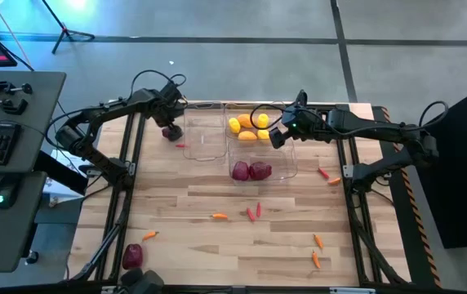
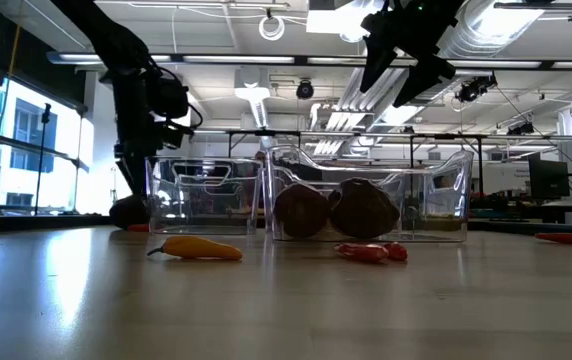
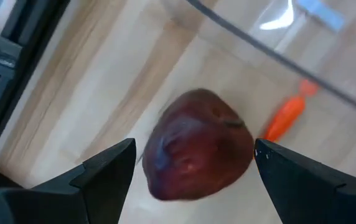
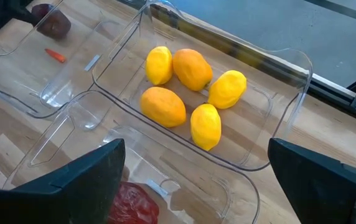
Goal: Sort produce into baskets
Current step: Put the apple into the bottom transparent bin
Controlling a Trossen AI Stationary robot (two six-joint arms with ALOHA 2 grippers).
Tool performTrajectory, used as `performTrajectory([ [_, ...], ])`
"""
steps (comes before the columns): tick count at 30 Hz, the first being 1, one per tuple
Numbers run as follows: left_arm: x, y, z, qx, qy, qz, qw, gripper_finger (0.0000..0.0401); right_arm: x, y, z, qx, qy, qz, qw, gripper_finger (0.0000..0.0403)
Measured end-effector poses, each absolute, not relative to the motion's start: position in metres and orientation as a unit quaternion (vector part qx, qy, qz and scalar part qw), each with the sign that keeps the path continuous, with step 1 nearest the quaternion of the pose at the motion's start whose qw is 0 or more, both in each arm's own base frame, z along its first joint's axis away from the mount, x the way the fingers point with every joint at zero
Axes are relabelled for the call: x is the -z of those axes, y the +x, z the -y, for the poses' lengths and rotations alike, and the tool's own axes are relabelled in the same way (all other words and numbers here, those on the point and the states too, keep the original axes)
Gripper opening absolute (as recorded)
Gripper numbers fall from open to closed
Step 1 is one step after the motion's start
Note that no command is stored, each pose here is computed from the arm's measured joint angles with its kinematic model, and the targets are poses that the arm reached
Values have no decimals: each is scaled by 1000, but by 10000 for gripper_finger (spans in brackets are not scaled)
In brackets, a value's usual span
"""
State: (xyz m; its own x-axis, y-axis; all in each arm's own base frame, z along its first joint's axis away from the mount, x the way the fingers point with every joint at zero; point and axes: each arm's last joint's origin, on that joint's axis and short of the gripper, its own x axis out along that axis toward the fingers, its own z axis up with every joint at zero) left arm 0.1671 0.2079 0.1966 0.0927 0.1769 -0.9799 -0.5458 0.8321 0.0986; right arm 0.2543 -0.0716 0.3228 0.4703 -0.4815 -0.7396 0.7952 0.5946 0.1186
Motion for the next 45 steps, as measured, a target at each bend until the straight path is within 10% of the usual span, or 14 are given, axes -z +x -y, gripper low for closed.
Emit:
performTrajectory([
  [27,-157,173,-219,-147,-55,-723,673,315,-323,255,72,396,233,-333,823,383],
  [45,-185,167,-218,-257,-143,-691,660,286,-323,254,73,408,225,-329,821,383],
])
